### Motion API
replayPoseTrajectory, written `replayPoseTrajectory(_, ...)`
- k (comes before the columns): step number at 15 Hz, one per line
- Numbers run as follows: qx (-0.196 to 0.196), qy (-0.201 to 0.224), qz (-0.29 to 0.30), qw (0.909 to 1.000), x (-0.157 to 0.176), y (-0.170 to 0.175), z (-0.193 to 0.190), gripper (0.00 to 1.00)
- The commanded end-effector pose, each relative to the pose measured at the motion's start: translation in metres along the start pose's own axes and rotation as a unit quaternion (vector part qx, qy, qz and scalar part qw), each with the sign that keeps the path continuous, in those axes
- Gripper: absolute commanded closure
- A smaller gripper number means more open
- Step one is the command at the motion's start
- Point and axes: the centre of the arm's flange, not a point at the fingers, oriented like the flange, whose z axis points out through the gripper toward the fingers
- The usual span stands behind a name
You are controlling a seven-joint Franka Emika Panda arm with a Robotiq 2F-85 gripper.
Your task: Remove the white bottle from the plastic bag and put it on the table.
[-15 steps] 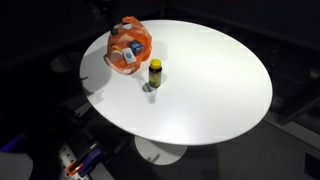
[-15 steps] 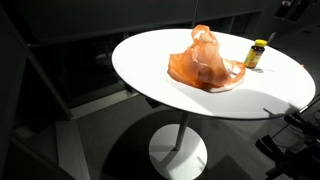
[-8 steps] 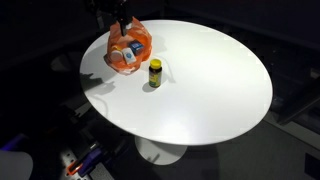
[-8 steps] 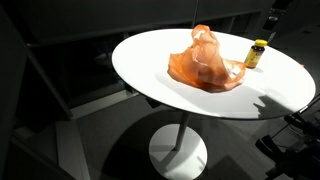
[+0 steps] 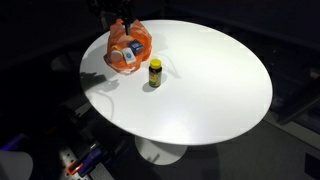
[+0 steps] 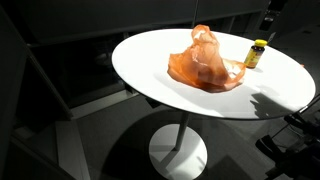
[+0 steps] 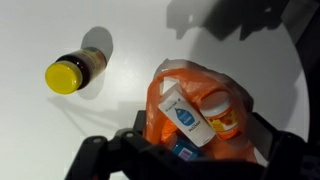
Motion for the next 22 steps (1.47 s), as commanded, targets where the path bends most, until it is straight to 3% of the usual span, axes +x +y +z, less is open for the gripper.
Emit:
replayPoseTrajectory(1, -0.003, 0.004, -0.050, 0.9987, 0.007, 0.001, 0.017, 0.00)
replayPoseTrajectory(3, -0.001, 0.006, -0.096, 0.9954, 0.012, -0.001, 0.029, 0.00)
replayPoseTrajectory(6, 0.004, 0.003, -0.182, 0.9833, 0.019, -0.004, 0.049, 0.00)
replayPoseTrajectory(11, 0.010, -0.020, -0.311, 0.9501, 0.027, -0.009, 0.074, 0.00)
replayPoseTrajectory(12, 0.011, -0.021, -0.320, 0.9470, 0.028, -0.009, 0.077, 0.00)
replayPoseTrajectory(14, 0.016, -0.027, -0.296, 0.9547, 0.020, -0.014, 0.078, 0.00)
replayPoseTrajectory(22, 0.011, -0.007, -0.296, 0.9552, 0.036, -0.006, 0.099, 0.00)
